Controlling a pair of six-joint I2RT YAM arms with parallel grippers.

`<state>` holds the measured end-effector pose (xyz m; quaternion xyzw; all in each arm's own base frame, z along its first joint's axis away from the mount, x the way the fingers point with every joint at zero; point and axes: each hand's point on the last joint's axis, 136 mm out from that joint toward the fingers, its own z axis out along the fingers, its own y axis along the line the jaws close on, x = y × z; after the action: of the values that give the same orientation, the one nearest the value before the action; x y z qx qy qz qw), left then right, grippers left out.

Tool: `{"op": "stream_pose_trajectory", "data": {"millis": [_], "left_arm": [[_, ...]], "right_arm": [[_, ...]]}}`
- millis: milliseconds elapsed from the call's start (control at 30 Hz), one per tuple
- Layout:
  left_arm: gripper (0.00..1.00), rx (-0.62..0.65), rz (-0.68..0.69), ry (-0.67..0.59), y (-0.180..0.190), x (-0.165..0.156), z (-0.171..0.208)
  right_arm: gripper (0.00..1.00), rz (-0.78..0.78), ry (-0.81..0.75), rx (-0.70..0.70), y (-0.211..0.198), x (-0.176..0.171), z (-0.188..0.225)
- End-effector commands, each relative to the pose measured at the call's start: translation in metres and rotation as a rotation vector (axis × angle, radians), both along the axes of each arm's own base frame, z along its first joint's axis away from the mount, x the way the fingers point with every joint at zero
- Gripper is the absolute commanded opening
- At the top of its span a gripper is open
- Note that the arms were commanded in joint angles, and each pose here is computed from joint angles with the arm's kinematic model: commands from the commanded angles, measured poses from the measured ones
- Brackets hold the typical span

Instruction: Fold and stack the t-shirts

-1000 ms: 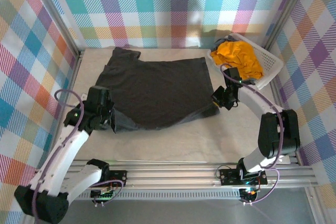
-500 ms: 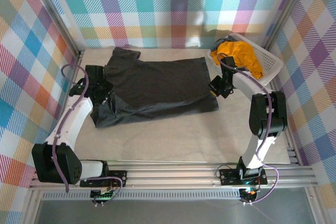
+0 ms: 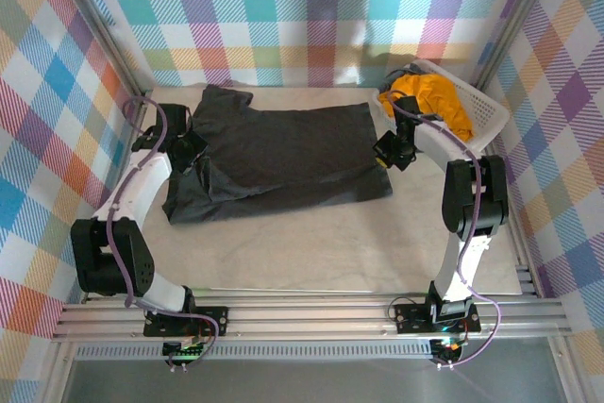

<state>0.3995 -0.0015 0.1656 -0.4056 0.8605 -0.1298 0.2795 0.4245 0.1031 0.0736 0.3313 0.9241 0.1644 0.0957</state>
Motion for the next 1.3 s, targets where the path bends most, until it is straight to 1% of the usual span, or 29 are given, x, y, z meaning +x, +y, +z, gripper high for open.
{"op": "stream_pose_trajectory", "data": {"millis": [0, 200, 700, 900, 1100, 1267], "left_arm": [[0.00, 0.017, -0.012, -0.056, 0.007, 0.015, 0.017], [0.00, 0.024, -0.021, -0.045, 0.011, 0.024, 0.013], [0.00, 0.069, -0.004, 0.002, 0.026, 0.031, -0.004], [0.00, 0.027, -0.035, -0.016, 0.018, 0.043, -0.006], [0.00, 0.035, -0.033, -0.003, 0.020, 0.050, -0.009], [0.00, 0.014, -0.049, 0.006, 0.016, 0.056, -0.015]], "right_arm": [[0.00, -0.013, 0.007, -0.025, -0.007, 0.003, 0.000], [0.00, -0.015, 0.027, -0.032, -0.007, 0.006, -0.005], [0.00, -0.029, 0.032, -0.042, -0.008, 0.010, -0.014], [0.00, -0.026, 0.039, -0.041, -0.008, 0.011, -0.019], [0.00, -0.023, 0.038, -0.040, -0.007, 0.015, -0.020], [0.00, -0.013, 0.051, -0.036, -0.006, 0.018, -0.025]]}}
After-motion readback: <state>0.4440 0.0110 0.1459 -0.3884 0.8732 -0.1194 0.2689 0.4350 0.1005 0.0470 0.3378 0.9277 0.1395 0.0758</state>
